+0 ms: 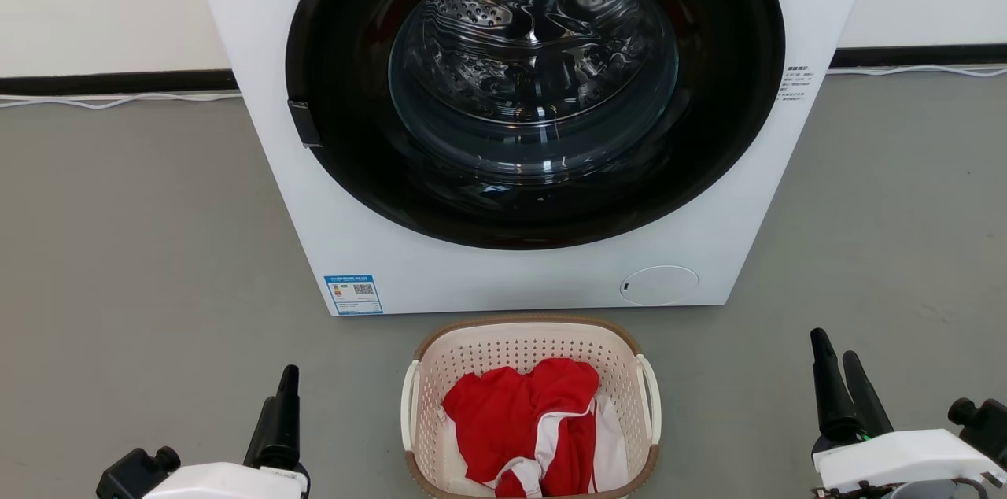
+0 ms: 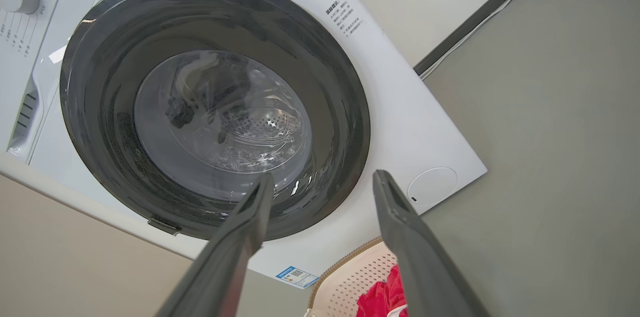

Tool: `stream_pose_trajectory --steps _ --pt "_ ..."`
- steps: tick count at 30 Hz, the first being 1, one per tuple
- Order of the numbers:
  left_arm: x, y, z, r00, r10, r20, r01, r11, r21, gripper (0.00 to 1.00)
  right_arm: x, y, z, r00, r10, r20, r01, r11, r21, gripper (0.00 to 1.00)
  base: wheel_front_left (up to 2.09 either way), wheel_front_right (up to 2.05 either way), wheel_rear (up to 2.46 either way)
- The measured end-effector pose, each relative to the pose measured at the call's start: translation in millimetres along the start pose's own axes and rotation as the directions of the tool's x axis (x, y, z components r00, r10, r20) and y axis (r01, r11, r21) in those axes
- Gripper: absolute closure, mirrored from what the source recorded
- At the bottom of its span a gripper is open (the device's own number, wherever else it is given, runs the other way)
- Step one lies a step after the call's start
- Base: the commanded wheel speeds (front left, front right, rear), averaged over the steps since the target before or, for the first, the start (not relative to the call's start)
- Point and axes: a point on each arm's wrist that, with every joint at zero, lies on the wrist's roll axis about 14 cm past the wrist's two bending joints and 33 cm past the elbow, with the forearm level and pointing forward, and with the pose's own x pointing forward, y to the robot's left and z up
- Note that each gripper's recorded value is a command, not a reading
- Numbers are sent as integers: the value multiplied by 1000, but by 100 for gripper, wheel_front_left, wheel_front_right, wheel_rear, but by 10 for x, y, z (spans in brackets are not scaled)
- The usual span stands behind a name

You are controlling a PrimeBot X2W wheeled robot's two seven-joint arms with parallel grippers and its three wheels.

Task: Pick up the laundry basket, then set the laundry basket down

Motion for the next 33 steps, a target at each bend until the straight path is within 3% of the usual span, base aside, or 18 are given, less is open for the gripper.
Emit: stream_pose_trajectory --steps 15,33 --pt "-2 1 21 1000 -11 19 8 983 182 0 1 10 -44 1000 23 -15 -26 974 -224 0 0 0 0" --pt "-14 -7 31 999 -37 30 22 916 402 0 0 65 -74 997 72 -37 -81 878 -472 0 0 0 0"
